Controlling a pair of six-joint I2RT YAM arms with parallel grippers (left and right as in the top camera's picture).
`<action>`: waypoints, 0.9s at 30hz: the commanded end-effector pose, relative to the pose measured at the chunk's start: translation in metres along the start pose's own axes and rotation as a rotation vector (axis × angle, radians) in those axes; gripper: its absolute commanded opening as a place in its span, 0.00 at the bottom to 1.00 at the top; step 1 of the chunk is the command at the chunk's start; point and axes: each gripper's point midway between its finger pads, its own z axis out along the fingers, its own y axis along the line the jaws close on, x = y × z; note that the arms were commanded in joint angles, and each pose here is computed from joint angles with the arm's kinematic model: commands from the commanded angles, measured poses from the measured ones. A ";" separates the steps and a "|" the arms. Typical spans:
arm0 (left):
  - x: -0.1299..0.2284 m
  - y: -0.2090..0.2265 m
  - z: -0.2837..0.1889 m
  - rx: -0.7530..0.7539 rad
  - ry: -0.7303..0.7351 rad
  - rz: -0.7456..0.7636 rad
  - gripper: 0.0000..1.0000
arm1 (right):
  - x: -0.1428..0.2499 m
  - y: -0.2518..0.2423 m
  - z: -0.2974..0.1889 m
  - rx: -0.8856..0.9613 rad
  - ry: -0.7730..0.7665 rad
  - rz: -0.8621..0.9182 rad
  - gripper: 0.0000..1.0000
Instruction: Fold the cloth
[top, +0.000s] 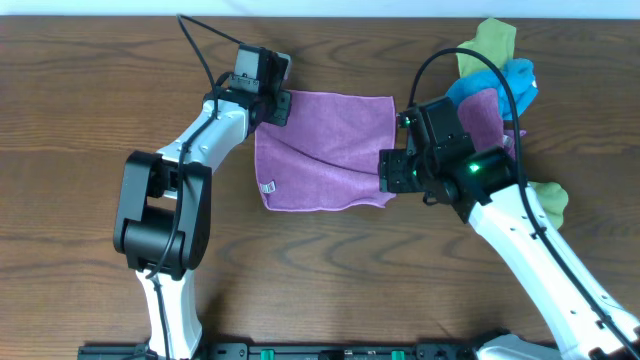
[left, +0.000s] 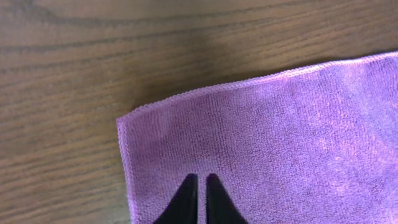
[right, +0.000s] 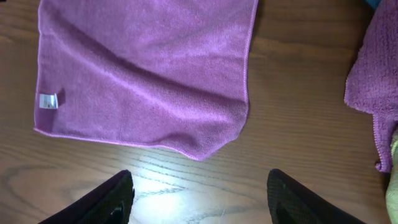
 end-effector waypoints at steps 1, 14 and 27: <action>-0.011 -0.003 -0.006 0.010 -0.023 -0.111 0.06 | 0.002 -0.005 -0.001 0.011 0.008 -0.020 0.67; -0.029 0.013 0.005 -0.073 -0.117 -0.056 0.06 | 0.007 -0.005 -0.001 0.010 0.029 -0.049 0.02; -0.001 0.018 0.030 -0.081 -0.033 -0.034 0.06 | 0.049 -0.010 0.039 -0.021 0.112 0.015 0.01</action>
